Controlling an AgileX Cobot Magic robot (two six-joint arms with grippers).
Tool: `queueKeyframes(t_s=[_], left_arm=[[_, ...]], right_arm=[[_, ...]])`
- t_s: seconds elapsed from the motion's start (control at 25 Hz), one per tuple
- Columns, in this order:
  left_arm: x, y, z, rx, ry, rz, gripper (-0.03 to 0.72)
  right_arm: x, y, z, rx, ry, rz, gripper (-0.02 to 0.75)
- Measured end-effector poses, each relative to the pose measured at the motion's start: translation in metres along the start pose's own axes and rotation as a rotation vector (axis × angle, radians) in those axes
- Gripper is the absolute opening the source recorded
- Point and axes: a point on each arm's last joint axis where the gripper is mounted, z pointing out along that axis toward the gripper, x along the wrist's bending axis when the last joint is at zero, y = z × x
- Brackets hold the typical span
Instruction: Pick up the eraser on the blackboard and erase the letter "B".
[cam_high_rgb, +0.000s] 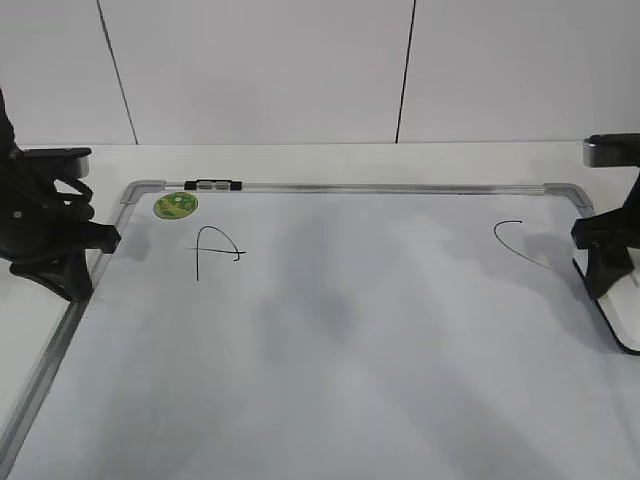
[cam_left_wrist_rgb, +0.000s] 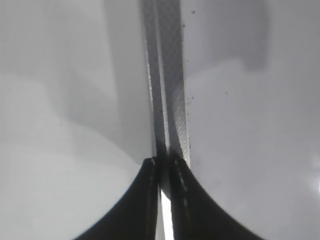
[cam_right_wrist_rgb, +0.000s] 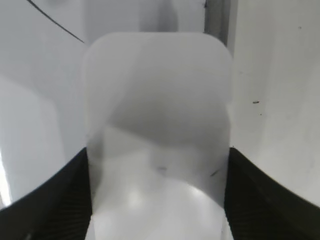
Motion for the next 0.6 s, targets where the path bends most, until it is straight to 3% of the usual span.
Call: queueKeyframes(t_s=[0.6], left_arm=[[0.000, 0.000, 0.000, 0.000, -0.001, -0.001, 0.022]], right_arm=[[0.002, 0.002, 0.014, 0.039, 0.010, 0.002, 0.537]])
